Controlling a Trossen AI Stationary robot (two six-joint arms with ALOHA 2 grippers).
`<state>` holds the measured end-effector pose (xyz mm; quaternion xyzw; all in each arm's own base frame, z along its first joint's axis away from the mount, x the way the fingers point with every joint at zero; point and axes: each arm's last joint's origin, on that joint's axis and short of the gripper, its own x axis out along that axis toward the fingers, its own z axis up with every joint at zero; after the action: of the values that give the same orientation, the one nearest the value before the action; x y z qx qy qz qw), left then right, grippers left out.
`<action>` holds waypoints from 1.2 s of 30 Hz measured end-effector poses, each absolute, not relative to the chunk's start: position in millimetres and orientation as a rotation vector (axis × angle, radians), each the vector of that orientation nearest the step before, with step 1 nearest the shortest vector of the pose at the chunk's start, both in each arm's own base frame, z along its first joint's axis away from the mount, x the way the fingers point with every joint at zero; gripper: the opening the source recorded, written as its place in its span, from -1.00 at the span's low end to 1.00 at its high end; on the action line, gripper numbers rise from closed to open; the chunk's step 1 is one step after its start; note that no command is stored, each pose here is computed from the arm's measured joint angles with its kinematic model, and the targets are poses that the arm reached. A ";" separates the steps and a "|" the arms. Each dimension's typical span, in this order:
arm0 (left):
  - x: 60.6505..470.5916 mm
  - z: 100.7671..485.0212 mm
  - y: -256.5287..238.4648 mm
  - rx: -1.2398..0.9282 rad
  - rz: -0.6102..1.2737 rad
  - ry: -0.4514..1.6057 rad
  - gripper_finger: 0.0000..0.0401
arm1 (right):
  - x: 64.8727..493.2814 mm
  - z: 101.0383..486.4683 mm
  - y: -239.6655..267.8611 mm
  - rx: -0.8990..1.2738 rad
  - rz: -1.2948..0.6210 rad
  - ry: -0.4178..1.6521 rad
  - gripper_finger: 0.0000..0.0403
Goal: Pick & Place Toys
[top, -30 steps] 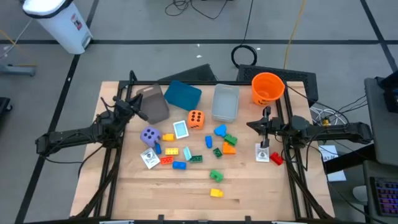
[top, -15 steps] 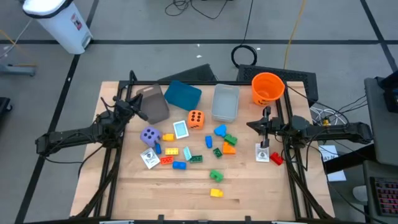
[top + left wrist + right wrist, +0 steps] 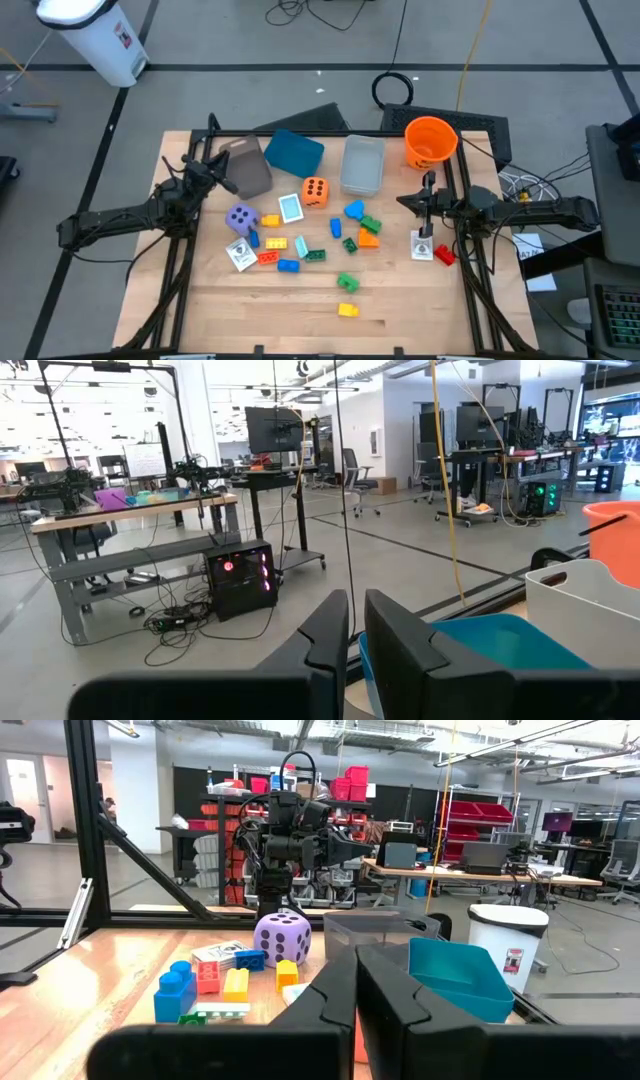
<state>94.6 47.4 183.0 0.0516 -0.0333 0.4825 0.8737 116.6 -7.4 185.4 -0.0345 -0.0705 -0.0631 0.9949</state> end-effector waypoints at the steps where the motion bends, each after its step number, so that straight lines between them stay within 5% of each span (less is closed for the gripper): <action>1: 94.6 182.9 47.4 0.108 1.008 -0.069 -0.76 | 116.6 185.4 -7.4 -0.069 -0.126 -0.141 -0.98; 27: 94.6 183.0 47.4 0.108 1.008 -0.069 -0.76 | 116.6 185.5 -7.4 -0.052 -0.125 -0.142 -0.98; 36: 94.6 183.0 47.4 0.108 1.008 -0.070 -0.76 | 116.6 185.5 -7.4 0.257 -0.102 -0.161 -0.98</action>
<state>94.6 47.4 183.0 0.0516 -0.0333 0.4825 0.8738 116.6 -7.4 185.5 0.1279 -0.0800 -0.0507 0.9873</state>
